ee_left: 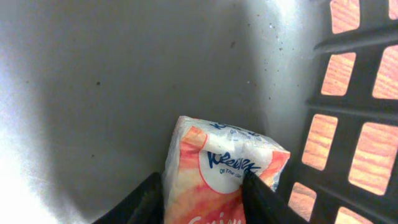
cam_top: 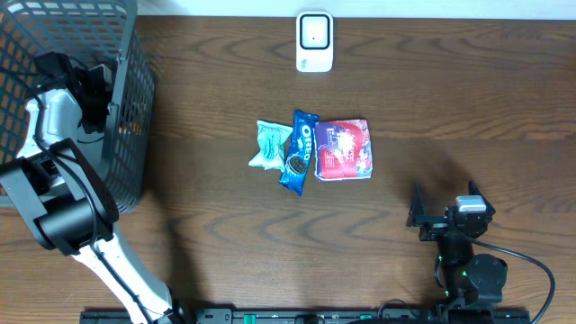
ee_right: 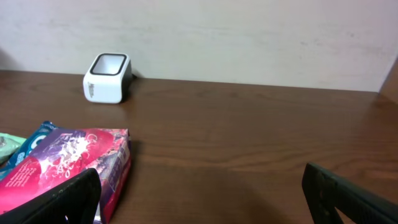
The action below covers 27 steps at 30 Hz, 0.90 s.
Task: Scan the item barcode
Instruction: 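Grasp the orange Kleenex tissue pack with the left gripper, then lift the tissue pack out and lower it left of the green packet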
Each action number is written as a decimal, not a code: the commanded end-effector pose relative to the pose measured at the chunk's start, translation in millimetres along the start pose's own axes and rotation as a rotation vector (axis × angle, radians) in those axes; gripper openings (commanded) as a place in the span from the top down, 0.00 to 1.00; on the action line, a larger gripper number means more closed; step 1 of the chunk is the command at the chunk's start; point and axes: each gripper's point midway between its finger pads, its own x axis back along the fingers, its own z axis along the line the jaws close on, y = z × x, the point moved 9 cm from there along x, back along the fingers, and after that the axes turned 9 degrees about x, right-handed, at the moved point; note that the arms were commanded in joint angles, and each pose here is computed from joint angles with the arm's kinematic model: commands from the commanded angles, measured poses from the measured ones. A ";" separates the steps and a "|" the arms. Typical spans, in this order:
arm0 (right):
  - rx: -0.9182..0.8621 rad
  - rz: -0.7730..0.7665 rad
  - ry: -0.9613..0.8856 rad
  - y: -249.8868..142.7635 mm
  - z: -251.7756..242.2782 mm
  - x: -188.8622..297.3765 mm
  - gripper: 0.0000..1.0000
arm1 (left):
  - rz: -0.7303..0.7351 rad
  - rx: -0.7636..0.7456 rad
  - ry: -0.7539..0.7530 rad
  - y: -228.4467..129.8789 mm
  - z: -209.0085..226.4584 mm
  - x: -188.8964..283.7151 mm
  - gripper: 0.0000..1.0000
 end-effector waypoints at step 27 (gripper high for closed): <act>0.006 -0.006 0.022 0.1 3.1 0.1 0.01 | -0.617 0.327 -0.313 15.5 -35.7 269.0 0.93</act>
